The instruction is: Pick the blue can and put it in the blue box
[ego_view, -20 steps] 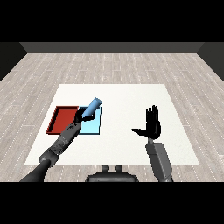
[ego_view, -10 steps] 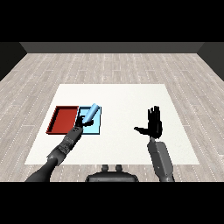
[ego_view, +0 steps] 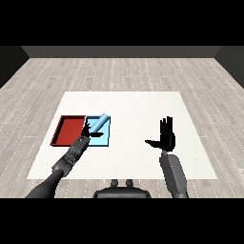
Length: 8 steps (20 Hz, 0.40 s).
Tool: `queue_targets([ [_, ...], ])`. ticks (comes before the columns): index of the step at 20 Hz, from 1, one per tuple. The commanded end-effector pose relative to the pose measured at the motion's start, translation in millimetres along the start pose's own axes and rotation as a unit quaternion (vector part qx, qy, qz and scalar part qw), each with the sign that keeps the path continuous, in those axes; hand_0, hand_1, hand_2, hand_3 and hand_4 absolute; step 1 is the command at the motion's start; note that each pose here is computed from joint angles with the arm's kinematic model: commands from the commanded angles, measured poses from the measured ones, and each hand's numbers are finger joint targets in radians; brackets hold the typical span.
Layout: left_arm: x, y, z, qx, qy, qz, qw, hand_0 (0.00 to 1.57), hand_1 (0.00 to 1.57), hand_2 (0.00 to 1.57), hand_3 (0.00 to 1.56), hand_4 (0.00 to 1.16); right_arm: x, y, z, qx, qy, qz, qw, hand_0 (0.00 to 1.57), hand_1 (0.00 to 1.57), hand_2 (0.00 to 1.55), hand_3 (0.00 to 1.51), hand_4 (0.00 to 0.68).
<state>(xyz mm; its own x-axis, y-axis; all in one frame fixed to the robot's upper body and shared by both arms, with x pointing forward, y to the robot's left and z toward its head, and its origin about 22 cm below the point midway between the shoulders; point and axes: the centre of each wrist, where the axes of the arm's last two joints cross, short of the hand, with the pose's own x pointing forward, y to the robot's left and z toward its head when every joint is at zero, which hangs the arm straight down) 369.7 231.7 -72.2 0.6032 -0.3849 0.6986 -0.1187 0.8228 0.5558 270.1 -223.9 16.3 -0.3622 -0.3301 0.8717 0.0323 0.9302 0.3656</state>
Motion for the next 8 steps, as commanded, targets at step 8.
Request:
queue_targets([
  [8, 26.3, 10.6, -1.9, 0.040, -0.167, 0.101, 0.980, 0.00, 0.00, 0.00, 0.00, 0.00, 2.2, 3.2, -6.3, 0.033, -0.002, 0.015, 0.9993, 0.00, 0.00, 0.00, 0.00, 0.000],
])
